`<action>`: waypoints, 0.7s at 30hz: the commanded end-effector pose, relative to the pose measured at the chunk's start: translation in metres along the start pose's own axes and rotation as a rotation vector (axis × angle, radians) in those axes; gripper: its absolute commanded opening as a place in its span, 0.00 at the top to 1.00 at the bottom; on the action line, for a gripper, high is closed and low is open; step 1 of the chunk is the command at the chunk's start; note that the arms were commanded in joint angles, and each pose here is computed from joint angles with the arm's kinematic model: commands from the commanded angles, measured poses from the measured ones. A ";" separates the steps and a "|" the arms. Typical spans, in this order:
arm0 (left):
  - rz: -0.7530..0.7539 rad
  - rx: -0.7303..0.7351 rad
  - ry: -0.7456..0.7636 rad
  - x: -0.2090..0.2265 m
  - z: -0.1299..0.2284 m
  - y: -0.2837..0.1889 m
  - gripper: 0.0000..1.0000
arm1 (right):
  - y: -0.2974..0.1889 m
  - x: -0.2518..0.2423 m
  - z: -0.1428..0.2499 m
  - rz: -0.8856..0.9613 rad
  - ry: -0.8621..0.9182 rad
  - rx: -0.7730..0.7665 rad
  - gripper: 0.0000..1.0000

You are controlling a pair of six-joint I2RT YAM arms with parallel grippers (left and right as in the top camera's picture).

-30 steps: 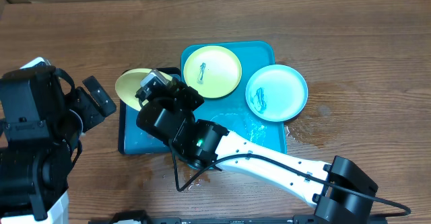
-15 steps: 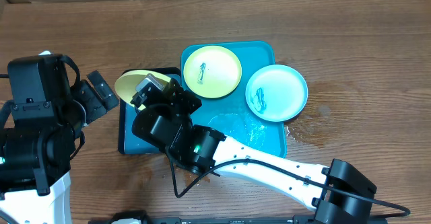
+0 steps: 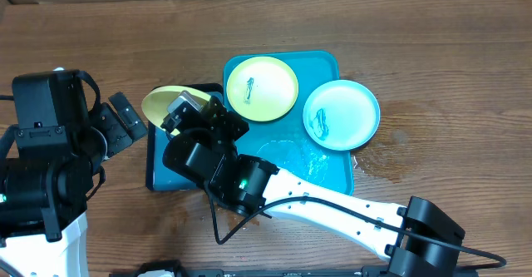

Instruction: Clean dirty plates on tray and stack at the side

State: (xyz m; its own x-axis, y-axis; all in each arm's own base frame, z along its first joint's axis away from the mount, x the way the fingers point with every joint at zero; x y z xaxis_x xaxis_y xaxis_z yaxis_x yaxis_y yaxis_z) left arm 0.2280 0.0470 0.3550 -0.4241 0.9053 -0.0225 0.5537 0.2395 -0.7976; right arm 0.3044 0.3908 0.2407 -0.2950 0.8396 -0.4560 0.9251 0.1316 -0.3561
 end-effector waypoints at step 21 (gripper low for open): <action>-0.015 -0.014 -0.013 0.004 -0.002 -0.003 0.00 | -0.029 -0.032 -0.044 0.234 0.038 -0.131 0.96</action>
State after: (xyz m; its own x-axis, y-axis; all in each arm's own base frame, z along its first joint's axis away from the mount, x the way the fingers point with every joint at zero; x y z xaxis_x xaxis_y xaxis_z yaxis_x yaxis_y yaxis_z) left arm 0.2273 0.0470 0.3545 -0.4242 0.9053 -0.0211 0.5503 0.2392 -0.7999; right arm 0.3003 0.3881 0.2841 -0.1012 0.8735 -0.4762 0.9858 0.0235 -0.1663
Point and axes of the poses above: each gripper's point midway between its finger pads, its own y axis out along the fingers, its own x axis along the line the jaws close on, z = x × y, the point moved 2 cm from there along -y, back along the fingers, and after that the axes turned 9 degrees about y, right-handed, at the moved point
